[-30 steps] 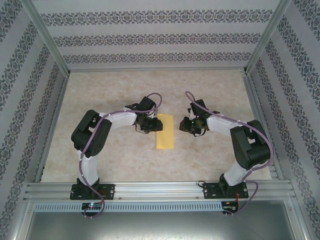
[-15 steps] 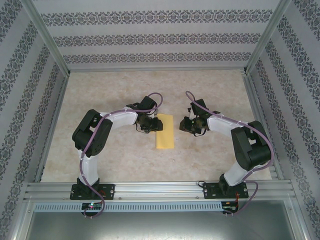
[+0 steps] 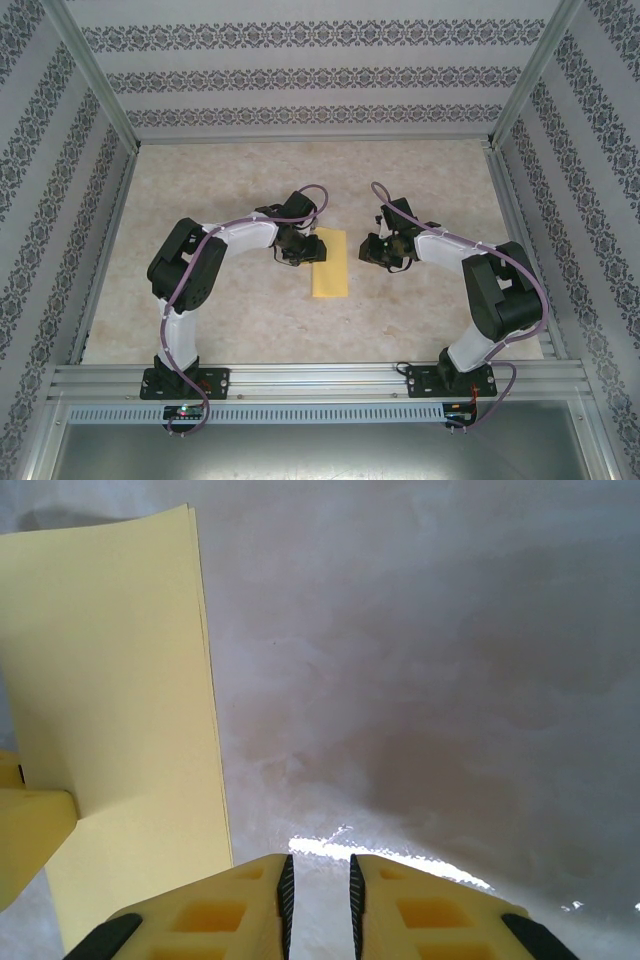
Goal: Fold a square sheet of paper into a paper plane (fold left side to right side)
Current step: First fold in half a square sheet of paper at the center of the table.
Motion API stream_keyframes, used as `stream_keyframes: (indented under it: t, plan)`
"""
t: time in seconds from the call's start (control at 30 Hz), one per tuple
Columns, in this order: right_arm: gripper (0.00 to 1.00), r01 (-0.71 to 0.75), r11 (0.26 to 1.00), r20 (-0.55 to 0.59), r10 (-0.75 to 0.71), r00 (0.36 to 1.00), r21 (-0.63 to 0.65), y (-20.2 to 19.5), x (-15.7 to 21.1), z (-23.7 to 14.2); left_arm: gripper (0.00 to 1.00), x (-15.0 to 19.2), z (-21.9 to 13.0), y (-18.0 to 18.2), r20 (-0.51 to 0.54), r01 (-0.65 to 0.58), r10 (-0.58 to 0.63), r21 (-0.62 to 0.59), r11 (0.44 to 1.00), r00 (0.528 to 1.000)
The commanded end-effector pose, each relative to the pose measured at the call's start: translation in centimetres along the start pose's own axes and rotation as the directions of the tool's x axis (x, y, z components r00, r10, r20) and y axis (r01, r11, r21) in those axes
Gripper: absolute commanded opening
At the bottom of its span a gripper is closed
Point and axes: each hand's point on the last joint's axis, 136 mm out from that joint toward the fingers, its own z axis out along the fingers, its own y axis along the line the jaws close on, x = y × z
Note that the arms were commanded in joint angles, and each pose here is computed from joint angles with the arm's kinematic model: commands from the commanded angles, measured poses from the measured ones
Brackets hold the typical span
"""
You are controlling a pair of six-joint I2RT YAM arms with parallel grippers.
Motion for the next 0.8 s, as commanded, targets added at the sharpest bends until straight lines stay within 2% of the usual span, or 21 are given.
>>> stream_keyframes:
  t: [0.0, 0.57, 0.77]
  plan:
    - [0.24, 0.032, 0.999, 0.0, -0.032, 0.999, -0.009, 0.6, 0.3, -0.4, 0.39, 2.2, 2.3, 1.2, -0.075, -0.037, 0.032, -0.067, 0.997, 0.997]
    - [0.24, 0.046, 0.999, -0.003, -0.046, 0.999, -0.025, 1.5, 0.4, -0.4, 0.4, 2.2, 2.4, 1.0, -0.081, -0.045, 0.04, -0.07, 0.996, 0.996]
    - [0.16, 0.043, 0.996, -0.015, -0.045, 0.999, -0.075, 2.6, 0.6, -0.1, 0.39, 2.2, 2.4, 1.0, -0.079, -0.048, 0.042, -0.077, 0.996, 0.996]
